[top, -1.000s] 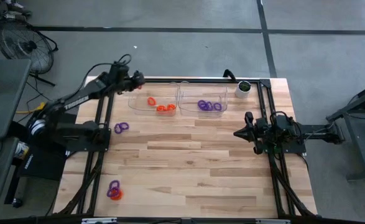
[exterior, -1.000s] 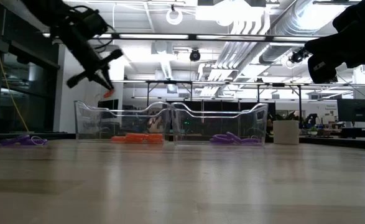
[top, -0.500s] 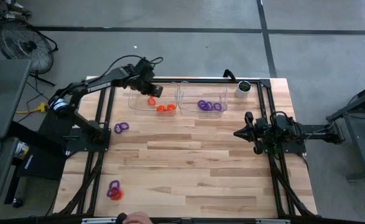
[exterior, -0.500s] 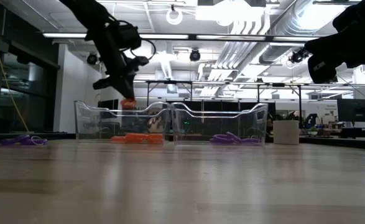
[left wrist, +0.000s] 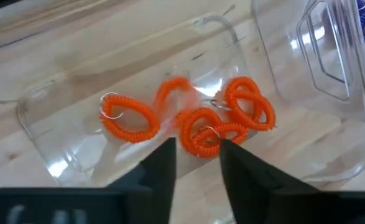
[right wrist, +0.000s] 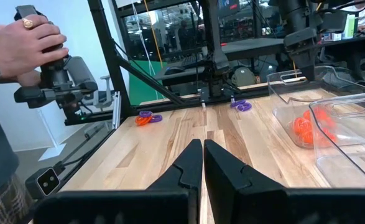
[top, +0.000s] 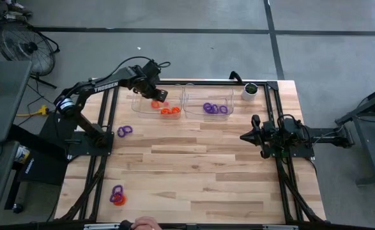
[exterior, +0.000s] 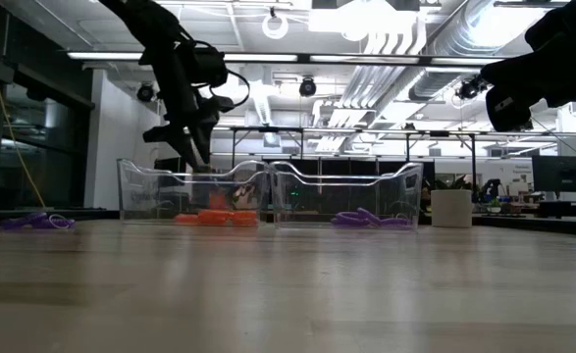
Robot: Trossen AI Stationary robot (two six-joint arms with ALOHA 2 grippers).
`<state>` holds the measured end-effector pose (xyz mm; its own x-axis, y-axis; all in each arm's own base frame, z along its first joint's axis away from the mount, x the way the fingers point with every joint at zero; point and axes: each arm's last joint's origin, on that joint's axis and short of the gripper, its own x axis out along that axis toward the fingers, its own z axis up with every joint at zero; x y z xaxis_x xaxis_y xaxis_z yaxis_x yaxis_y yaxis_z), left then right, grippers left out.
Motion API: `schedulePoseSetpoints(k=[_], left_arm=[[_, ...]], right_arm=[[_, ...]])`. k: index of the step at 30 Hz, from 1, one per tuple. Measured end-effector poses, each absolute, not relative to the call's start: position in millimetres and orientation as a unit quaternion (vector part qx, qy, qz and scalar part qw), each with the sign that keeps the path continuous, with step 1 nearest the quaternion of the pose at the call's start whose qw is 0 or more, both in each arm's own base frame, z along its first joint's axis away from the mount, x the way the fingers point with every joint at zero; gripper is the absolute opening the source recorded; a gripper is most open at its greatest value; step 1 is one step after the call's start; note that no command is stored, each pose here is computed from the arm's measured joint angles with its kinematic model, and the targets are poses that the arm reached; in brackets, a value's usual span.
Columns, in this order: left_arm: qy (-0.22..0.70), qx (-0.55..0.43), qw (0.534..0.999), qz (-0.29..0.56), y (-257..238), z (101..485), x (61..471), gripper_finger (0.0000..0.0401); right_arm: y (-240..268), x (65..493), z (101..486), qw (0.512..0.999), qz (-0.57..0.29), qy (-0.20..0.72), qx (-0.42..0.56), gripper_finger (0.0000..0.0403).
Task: Sort spring keychains
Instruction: Put the violet spring keychain into the right transparent bin
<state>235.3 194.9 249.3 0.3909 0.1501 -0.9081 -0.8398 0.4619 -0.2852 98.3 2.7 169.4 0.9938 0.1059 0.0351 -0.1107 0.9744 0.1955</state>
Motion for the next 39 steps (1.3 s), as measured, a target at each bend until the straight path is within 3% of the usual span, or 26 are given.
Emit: schedulePoseSetpoints(k=[5, 9, 14, 20, 24, 31, 39], left_arm=[[0.445, -0.403, 0.729, 0.329, 193, 249, 234, 0.0194], [0.439, -0.414, 0.720, 0.342, 186, 260, 225, 0.0217], [0.436, -0.413, 0.688, 0.406, 166, 285, 197, 0.0209], [0.441, -0.481, 0.598, 0.464, 135, 305, 160, 0.0189], [0.427, -0.490, 0.588, 0.482, 117, 314, 148, 0.0182], [0.423, -0.499, 0.599, 0.461, 77, 298, 135, 0.0181], [0.428, -0.546, 0.558, 0.455, 48, 256, 141, 0.0181]], right_arm=[[3, 98, 169, 0.994, 0.054, -0.012, 0.099, 0.0012], [3, 98, 169, 0.994, 0.055, -0.012, 0.099, 0.0012], [3, 98, 169, 0.994, 0.054, -0.012, 0.099, 0.0012], [3, 98, 170, 0.994, 0.054, -0.013, 0.099, 0.0012], [3, 98, 169, 0.994, 0.055, -0.013, 0.099, 0.0012], [3, 98, 169, 0.994, 0.055, -0.012, 0.099, 0.0012], [3, 98, 170, 0.994, 0.055, -0.012, 0.099, 0.0012]])
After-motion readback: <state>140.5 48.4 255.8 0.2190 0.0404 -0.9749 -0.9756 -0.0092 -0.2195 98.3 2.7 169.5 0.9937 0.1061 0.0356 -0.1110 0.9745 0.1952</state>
